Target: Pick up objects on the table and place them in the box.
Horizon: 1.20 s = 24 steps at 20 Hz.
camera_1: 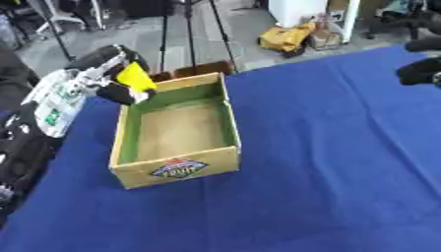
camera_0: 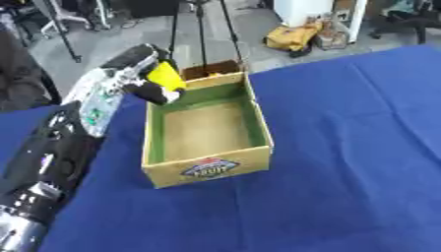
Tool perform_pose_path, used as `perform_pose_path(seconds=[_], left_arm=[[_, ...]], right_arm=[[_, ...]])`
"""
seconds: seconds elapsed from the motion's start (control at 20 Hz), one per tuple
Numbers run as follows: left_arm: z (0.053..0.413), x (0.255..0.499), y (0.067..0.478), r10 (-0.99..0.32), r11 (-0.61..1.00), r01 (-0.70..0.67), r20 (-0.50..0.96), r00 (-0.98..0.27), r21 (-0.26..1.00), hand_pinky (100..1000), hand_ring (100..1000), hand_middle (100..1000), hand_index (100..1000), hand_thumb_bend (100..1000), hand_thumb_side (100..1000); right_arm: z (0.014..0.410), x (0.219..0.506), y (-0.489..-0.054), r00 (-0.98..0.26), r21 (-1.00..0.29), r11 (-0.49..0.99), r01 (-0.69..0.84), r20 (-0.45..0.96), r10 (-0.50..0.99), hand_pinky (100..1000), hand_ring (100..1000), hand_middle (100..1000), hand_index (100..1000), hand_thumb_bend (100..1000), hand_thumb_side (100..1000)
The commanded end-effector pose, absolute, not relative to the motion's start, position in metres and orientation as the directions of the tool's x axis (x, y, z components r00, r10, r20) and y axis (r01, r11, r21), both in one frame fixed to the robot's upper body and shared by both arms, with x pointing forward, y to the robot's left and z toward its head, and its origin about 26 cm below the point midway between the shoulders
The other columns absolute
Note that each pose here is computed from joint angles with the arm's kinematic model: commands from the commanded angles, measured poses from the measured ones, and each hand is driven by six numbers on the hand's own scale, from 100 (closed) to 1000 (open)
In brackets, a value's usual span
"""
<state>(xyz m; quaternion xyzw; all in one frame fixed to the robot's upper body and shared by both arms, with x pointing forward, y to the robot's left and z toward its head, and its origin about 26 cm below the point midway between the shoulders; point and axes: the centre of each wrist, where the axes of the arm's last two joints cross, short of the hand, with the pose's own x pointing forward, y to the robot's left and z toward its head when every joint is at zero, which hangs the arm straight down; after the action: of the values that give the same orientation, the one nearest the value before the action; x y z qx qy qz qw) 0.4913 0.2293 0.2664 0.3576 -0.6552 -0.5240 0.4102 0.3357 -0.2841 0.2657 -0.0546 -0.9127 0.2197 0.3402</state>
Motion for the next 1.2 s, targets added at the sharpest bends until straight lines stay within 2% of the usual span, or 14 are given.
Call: perform_pose_path(seconds=[0.05, 0.35, 0.45, 0.55, 0.6, 0.65, 0.7, 0.75, 0.8, 0.9, 1.1, 1.15, 1.2], left_arm=[[0.265, 0.492, 0.218, -0.892, 0.156, -0.006, 0.138, -0.430, 0.988, 352, 262, 289, 496, 277, 286], [0.229, 0.497, 0.220, -0.911, 0.127, 0.122, 0.164, -0.378, 0.984, 378, 287, 314, 528, 285, 292], [0.218, 0.499, 0.224, -0.922, 0.126, 0.157, 0.174, -0.347, 0.979, 420, 325, 353, 576, 320, 303], [0.208, 0.500, 0.227, -0.927, 0.129, 0.190, 0.186, -0.326, 0.973, 516, 406, 431, 648, 390, 332], [0.204, 0.500, 0.228, -0.927, 0.131, 0.200, 0.191, -0.322, 0.971, 568, 447, 469, 687, 544, 405], [0.201, 0.500, 0.229, -0.926, 0.133, 0.204, 0.196, -0.324, 0.970, 616, 489, 518, 729, 659, 455], [0.200, 0.500, 0.229, -0.923, 0.136, 0.203, 0.199, -0.331, 0.970, 671, 561, 595, 771, 928, 540], [0.201, 0.500, 0.229, -0.919, 0.140, 0.195, 0.201, -0.339, 0.971, 695, 598, 628, 794, 1000, 550], [0.202, 0.500, 0.229, -0.916, 0.143, 0.183, 0.200, -0.347, 0.973, 722, 636, 671, 832, 1000, 576], [0.207, 0.499, 0.228, -0.912, 0.152, 0.141, 0.193, -0.361, 0.978, 745, 672, 701, 849, 1000, 634], [0.209, 0.499, 0.227, -0.912, 0.154, 0.108, 0.183, -0.367, 0.982, 745, 672, 701, 849, 1000, 634], [0.216, 0.499, 0.227, -0.906, 0.167, 0.085, 0.187, -0.379, 0.982, 802, 748, 761, 882, 1000, 761], [0.228, 0.498, 0.226, -0.896, 0.192, 0.043, 0.193, -0.400, 0.980, 802, 748, 761, 882, 1000, 761]], right_arm=[[0.275, 0.334, -0.284, -0.781, -0.445, 0.894, -0.047, 0.575, 0.245, 686, 676, 756, 931, 403, 772], [0.274, 0.334, -0.284, -0.779, -0.439, 0.897, -0.045, 0.578, 0.244, 685, 675, 756, 931, 400, 775], [0.273, 0.334, -0.284, -0.778, -0.438, 0.898, -0.044, 0.579, 0.244, 685, 675, 756, 931, 401, 775], [0.273, 0.334, -0.285, -0.777, -0.437, 0.899, -0.043, 0.580, 0.244, 685, 675, 756, 931, 401, 775], [0.273, 0.334, -0.285, -0.777, -0.436, 0.899, -0.043, 0.581, 0.245, 684, 675, 756, 931, 402, 775], [0.273, 0.334, -0.285, -0.776, -0.435, 0.899, -0.043, 0.581, 0.245, 684, 675, 756, 931, 402, 775], [0.272, 0.334, -0.285, -0.776, -0.434, 0.900, -0.042, 0.581, 0.244, 684, 675, 756, 931, 402, 775], [0.272, 0.334, -0.285, -0.776, -0.434, 0.900, -0.042, 0.582, 0.244, 684, 675, 756, 931, 403, 775], [0.272, 0.334, -0.285, -0.776, -0.433, 0.900, -0.043, 0.582, 0.244, 684, 676, 756, 931, 403, 775], [0.272, 0.334, -0.285, -0.776, -0.433, 0.900, -0.044, 0.583, 0.242, 684, 676, 756, 931, 403, 775], [0.272, 0.334, -0.284, -0.776, -0.433, 0.900, -0.045, 0.583, 0.241, 684, 676, 756, 931, 403, 775], [0.271, 0.334, -0.285, -0.773, -0.431, 0.901, -0.047, 0.587, 0.240, 684, 676, 756, 930, 405, 775], [0.270, 0.334, -0.285, -0.772, -0.429, 0.902, -0.046, 0.588, 0.241, 684, 676, 756, 930, 405, 775]])
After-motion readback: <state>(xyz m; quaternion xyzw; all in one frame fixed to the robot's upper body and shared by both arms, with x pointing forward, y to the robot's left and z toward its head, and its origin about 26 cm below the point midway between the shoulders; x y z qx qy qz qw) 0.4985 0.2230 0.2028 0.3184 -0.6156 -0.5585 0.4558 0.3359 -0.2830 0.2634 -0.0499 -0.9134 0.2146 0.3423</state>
